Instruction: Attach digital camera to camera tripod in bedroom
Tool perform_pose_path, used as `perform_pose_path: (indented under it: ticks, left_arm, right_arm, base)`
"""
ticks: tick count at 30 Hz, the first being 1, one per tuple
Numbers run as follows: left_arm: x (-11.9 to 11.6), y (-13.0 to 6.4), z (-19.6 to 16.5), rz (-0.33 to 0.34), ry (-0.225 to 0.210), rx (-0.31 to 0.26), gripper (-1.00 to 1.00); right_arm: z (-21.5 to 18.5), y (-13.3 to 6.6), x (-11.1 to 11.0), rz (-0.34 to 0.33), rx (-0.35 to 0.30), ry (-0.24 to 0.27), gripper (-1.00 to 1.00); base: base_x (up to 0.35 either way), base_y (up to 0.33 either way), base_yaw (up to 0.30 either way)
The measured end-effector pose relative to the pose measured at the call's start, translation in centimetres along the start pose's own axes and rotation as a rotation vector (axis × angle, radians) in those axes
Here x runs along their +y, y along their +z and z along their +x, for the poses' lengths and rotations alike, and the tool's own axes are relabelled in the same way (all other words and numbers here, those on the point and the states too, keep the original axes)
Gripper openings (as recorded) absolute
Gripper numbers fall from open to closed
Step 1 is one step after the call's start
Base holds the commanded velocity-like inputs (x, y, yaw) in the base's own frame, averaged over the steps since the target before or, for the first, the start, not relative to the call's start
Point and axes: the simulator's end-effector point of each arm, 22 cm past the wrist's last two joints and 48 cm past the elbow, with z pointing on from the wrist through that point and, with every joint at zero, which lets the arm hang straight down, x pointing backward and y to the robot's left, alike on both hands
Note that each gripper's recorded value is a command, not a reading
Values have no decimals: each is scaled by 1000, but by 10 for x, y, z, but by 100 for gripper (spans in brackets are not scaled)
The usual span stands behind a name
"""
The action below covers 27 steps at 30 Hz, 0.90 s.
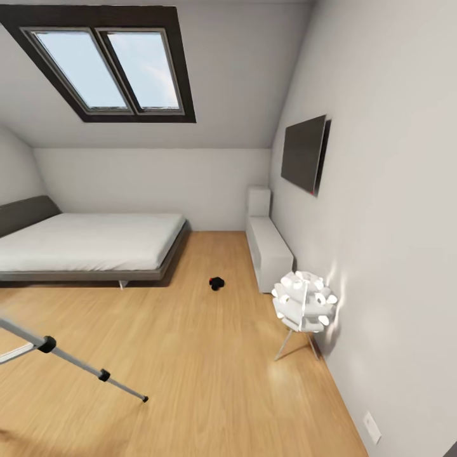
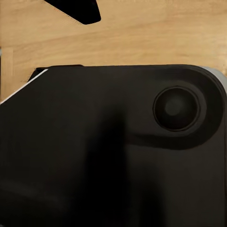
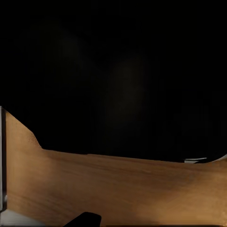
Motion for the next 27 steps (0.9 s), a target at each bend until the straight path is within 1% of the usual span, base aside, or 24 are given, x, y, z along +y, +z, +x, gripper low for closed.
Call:
perform_pose_path:
  ticks: [21, 27]
  left_arm:
    - [1, 0, 1, -3, -4, 3, 100]
    - [1, 0, 1, -3, -4, 3, 100]
  right_arm:
    - [-1, 0, -1, 1, -1, 2, 100]
    - [0, 0, -1, 1, -1, 0, 100]
  base:
    - [323, -1, 0]
    - [322, -92, 0]
